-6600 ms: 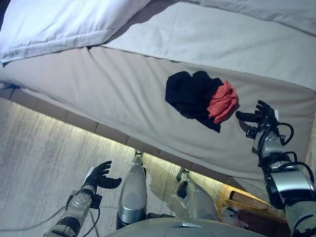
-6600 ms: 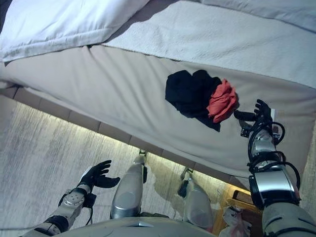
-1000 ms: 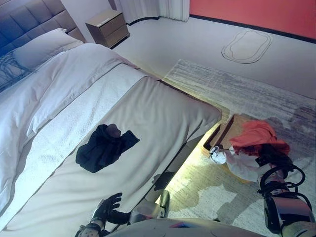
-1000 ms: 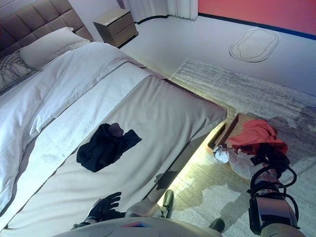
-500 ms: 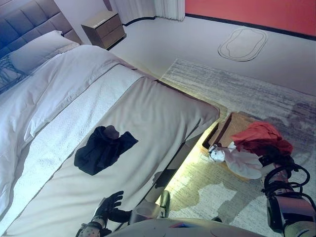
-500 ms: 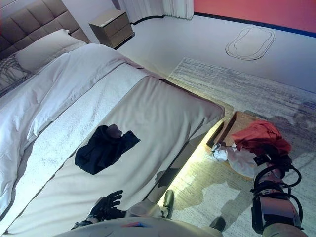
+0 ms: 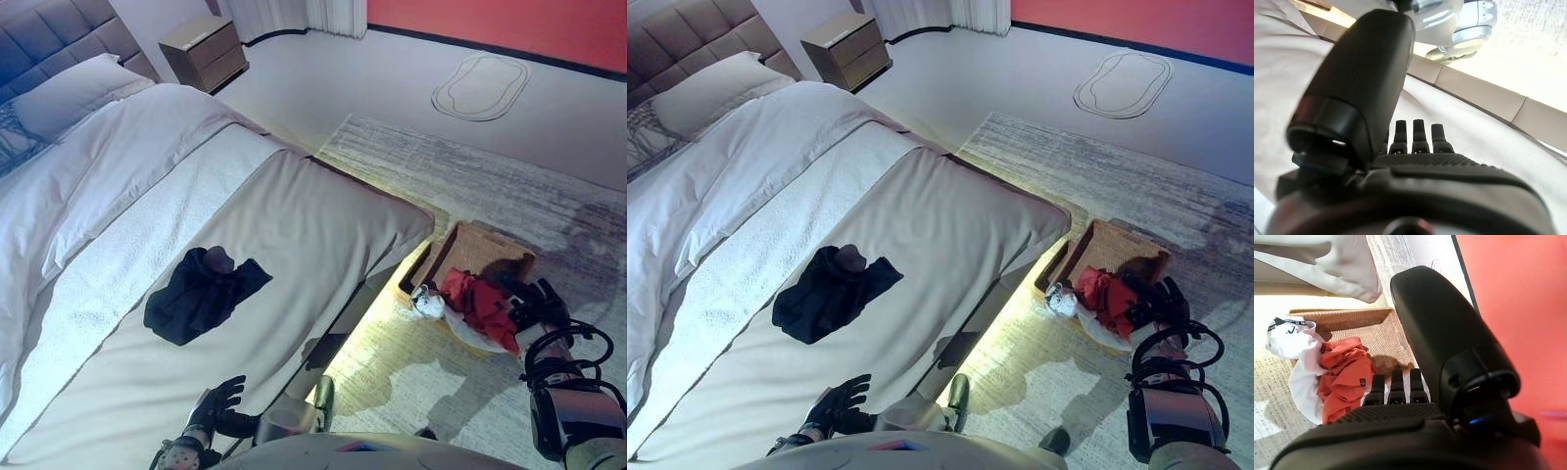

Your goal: Pick up the clothes from the bed and place them into the basket

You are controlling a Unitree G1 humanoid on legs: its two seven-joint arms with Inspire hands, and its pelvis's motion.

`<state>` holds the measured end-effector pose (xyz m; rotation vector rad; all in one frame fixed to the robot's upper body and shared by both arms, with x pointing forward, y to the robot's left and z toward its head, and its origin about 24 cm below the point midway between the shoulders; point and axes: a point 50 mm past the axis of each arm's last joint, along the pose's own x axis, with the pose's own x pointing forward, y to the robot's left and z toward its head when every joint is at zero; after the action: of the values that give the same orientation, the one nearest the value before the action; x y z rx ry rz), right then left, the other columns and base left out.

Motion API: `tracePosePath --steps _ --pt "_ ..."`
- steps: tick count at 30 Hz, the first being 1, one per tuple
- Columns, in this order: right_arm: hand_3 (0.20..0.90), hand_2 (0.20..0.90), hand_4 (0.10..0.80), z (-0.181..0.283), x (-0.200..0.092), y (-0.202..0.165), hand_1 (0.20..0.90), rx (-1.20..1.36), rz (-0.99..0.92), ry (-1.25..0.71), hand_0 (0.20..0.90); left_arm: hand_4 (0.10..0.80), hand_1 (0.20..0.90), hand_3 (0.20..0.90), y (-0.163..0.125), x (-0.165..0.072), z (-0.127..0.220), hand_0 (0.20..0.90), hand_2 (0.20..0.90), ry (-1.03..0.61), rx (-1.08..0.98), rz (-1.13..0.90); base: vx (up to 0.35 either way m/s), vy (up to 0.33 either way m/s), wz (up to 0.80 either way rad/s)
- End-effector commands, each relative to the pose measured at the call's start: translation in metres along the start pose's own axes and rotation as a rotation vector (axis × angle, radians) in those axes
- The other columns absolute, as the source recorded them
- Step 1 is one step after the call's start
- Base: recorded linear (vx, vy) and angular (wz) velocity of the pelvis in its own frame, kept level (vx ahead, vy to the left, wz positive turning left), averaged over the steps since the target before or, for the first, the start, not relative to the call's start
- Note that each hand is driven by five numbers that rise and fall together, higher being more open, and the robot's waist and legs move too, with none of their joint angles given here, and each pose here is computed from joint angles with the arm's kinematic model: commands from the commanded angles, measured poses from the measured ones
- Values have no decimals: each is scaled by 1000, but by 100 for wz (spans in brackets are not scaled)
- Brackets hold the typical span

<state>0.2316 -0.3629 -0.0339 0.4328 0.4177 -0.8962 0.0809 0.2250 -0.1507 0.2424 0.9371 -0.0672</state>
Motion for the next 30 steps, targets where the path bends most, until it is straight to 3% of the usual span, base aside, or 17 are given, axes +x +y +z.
tracePosePath --steps 1,12,16,17,19,24,30 --pt "900 900 800 22 2 14 900 -44 84 -87 900 800 900 900 18 5 15 900 900 -53 21 49 -56 -24 2" --pt "900 900 800 -109 -35 -22 900 -258 120 252 900 800 900 900 13 7 22 900 900 -80 15 47 -70 -24 2" --pt "900 900 800 -123 -43 -15 900 -439 166 256 900 800 900 900 14 9 24 900 900 -79 8 54 -48 -38 15" --pt "900 900 800 -129 -47 -6 900 -619 234 231 900 800 900 900 15 9 23 900 900 -65 -1 61 -16 -23 21" --pt "900 900 800 -132 -50 5 900 -726 306 212 900 800 900 900 17 8 20 900 900 -50 -16 76 -2 -5 17" --pt "900 900 800 -133 -54 17 900 -870 377 151 900 800 900 900 19 5 12 900 900 -24 -22 75 26 49 30" --pt "900 900 800 -122 -51 19 900 -1013 395 53 900 800 900 900 21 12 26 900 900 -30 25 57 54 202 114"
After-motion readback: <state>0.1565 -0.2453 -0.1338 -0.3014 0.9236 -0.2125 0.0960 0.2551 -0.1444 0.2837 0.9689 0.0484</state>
